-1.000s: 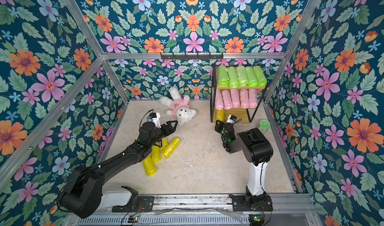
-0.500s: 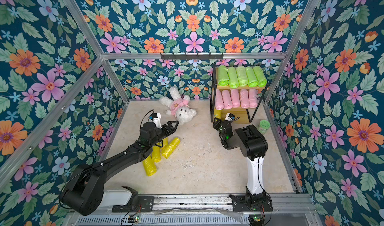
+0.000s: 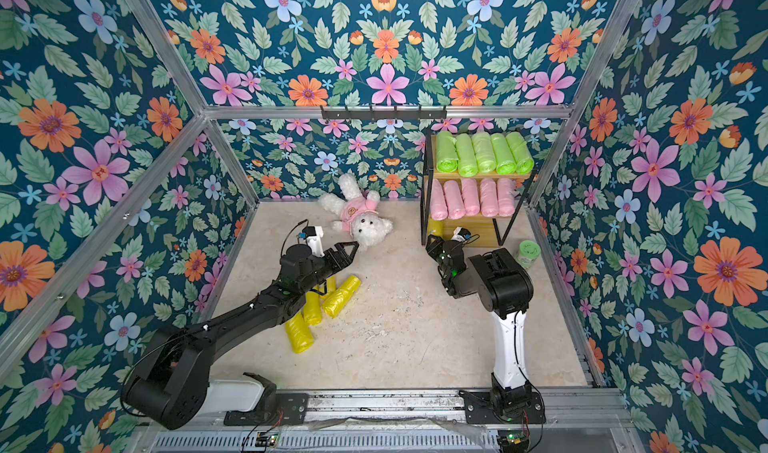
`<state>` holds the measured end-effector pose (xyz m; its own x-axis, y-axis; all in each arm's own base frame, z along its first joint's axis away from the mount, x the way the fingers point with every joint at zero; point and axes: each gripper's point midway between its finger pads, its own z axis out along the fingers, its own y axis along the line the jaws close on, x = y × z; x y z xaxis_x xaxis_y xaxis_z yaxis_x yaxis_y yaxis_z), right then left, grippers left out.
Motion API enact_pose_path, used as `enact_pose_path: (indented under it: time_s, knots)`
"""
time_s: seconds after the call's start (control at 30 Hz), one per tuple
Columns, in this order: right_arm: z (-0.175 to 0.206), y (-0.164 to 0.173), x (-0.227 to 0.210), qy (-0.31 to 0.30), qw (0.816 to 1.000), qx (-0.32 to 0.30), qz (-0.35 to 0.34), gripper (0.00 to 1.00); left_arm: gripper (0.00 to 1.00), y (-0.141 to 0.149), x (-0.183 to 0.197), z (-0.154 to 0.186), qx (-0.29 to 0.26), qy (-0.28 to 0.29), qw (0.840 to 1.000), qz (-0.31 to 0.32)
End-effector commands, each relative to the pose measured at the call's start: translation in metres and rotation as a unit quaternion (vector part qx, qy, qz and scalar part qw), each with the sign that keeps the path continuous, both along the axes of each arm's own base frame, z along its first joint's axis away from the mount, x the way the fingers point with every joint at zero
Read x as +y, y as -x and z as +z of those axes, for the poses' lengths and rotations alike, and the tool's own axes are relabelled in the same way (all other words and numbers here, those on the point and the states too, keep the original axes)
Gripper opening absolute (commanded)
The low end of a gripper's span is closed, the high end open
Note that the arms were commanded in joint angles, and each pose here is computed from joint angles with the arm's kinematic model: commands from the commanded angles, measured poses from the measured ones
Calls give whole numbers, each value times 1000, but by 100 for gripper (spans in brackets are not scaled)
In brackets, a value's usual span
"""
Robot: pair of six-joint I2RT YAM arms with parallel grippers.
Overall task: Sort the rolls of trash bags by color and place them on the shelf
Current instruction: Place the roll of trash bags on the shelf.
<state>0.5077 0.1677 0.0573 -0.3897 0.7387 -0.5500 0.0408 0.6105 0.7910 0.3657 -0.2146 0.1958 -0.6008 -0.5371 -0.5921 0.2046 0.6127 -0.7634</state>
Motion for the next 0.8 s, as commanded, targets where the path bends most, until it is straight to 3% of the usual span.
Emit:
enact_pose_path:
  time_s: [0.0,0.23,0.53,0.77]
  knots:
    - [5,-1,-1,-14,1000,-11,-3,57,84,-1,-2,9,-14,7,1000,-5]
    - [9,-5,-8,-18,1000,-13,-8,61,84,-1,-2,9,-14,6,1000,-6]
    - [12,-10,1,-27,999,-24,14,44,84,-1,-3,7,-11,6,1000,-10]
    - [12,-12,7,-34,998,-32,30,38,84,-2,-6,10,-11,9,1000,-15]
